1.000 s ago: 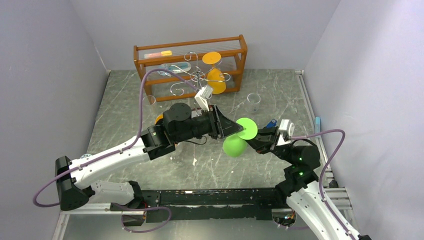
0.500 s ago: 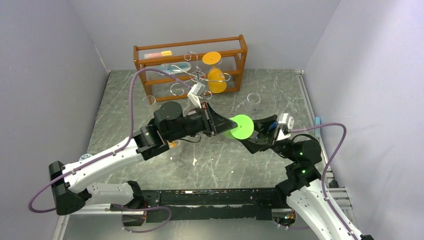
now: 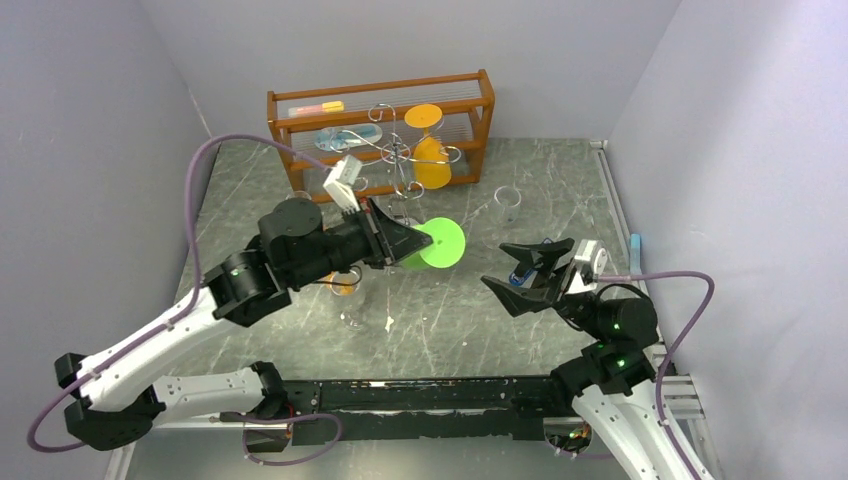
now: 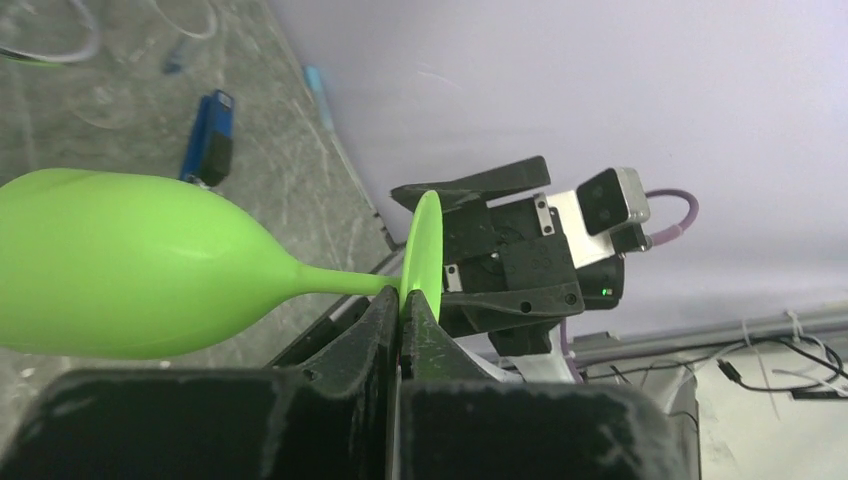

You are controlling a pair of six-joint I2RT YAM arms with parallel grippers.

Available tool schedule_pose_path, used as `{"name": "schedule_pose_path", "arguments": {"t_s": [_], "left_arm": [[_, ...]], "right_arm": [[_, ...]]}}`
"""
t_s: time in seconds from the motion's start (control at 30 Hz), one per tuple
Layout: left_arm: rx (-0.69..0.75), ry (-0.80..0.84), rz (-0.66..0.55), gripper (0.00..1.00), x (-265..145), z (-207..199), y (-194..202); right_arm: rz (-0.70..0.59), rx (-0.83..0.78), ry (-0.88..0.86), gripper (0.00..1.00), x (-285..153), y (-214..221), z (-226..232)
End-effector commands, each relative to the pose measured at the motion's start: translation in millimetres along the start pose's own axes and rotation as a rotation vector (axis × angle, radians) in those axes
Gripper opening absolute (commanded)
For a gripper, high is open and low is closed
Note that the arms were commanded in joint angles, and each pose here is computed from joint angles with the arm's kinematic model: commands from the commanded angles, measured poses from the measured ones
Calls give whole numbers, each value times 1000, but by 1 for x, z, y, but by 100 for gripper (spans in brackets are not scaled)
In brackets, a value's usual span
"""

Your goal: Place the wine glass upside down on the wine glass rack

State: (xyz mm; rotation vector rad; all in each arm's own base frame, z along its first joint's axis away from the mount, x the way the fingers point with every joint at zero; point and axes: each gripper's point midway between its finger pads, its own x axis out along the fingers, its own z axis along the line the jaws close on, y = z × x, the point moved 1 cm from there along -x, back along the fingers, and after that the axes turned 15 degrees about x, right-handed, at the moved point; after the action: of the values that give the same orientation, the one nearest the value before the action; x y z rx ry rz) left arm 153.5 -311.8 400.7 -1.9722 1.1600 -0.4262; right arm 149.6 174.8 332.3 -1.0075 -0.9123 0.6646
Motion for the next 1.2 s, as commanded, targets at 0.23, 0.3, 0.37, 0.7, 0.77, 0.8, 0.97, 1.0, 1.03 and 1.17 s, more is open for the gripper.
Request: {"name": "schedule_pose_path", "arguments": {"t_s": [0.23,0.3,0.37,0.7,0.77,0.8,0.97,1.0,1.03,1.17], "left_arm": [[107,-432,-252,5,-80,56,-68],[126,-523,-307,5,-94,69,-79],[143,-609,-351,5,-106,80,-88],[233,-757,-625,5,-105,88,-142],[247,-813,-633,5,-96,92,-146],[257,-833,-628,5,-90,94,-147],[268,-835,-631,5,-64,100,-155],[266,-842,-633,5,-60,104,-156],[259,-848,-639,5,-58,108,-158],[214,-848,-626,5,-44,130,-167]], "right_arm": [[-96,13,112,72,-5,-21,-11],[-101,20,120,72,-5,-21,-12],[-108,25,121,72,-5,-22,-12],[-137,78,137,72,-2,-22,-18],[-129,82,140,72,-1,-23,-18],[-125,82,141,72,-1,-23,-18],[-130,79,152,72,-2,-25,-18],[-135,80,152,72,-2,-26,-18],[-138,80,151,72,-2,-27,-18],[-136,79,152,72,-1,-29,-17]]}}
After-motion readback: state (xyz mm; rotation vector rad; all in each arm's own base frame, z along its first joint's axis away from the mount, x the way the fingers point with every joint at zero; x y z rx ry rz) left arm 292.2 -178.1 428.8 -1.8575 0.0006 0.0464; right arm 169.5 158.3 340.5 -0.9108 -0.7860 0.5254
